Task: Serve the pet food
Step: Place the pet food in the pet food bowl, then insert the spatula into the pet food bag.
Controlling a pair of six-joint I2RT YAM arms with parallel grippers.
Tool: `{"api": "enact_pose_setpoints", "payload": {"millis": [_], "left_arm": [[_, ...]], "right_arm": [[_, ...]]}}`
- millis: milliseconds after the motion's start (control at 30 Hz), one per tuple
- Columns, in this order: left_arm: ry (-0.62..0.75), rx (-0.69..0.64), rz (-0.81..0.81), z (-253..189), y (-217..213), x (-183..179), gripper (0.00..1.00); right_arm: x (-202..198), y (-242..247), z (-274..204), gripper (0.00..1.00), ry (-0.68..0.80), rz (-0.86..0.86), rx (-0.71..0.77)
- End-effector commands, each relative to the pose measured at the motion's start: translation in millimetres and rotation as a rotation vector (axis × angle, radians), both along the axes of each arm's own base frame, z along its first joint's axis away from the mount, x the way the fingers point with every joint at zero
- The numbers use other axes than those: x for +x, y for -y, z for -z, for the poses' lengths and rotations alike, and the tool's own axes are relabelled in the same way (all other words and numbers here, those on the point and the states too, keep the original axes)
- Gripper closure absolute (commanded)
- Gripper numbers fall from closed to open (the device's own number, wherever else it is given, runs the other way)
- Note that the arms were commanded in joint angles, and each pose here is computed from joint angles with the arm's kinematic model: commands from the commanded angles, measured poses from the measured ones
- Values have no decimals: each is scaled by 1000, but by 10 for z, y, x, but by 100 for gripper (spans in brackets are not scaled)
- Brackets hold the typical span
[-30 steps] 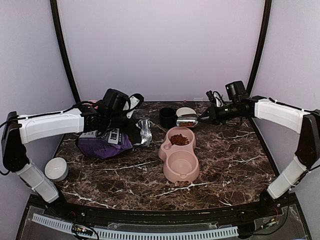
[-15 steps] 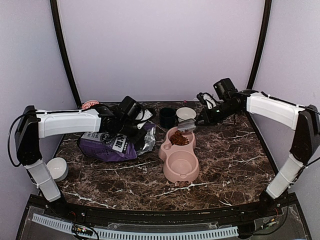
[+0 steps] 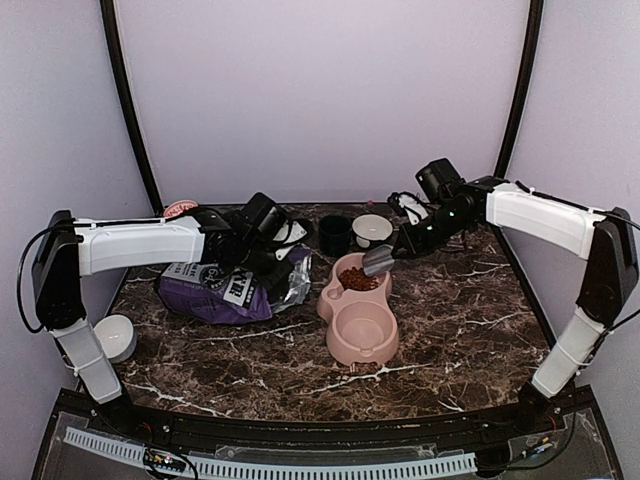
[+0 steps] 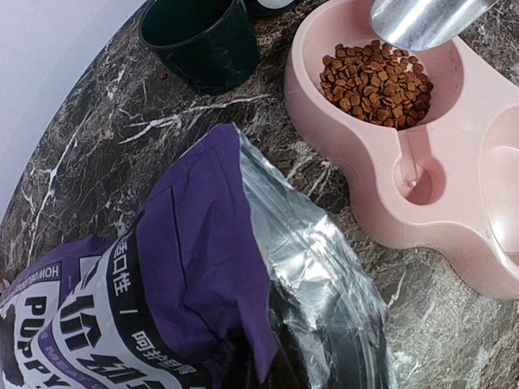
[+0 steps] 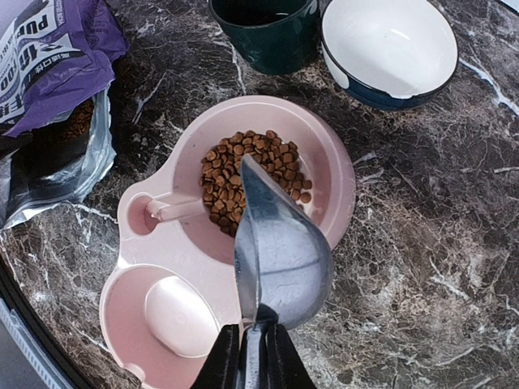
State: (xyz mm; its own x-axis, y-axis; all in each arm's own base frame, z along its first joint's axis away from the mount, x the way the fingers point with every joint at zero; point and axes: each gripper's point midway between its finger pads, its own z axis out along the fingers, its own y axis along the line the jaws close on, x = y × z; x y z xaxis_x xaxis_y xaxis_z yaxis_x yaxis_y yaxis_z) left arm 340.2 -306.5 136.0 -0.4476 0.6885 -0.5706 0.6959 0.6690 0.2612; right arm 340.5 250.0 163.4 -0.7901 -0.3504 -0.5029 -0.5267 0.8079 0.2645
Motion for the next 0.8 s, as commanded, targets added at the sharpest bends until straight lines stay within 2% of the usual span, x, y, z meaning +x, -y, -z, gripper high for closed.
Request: {"api": "enact_pose_setpoints", "payload": {"millis": [0, 133, 367, 767], "left_arm": [[-84, 41, 4, 79, -64, -162, 100], [-50, 56, -37, 23, -105, -85, 100], [-53, -32, -70, -124, -30, 28, 100], [-65, -114, -116, -256, -69, 102, 100]], "right_arm": [[29, -108, -246, 100, 79, -1, 7], [-134, -259, -414, 100, 139, -14, 85], [-363, -462, -730, 100, 203, -26, 322], [-627, -1108, -536, 100, 117, -168, 437]]}}
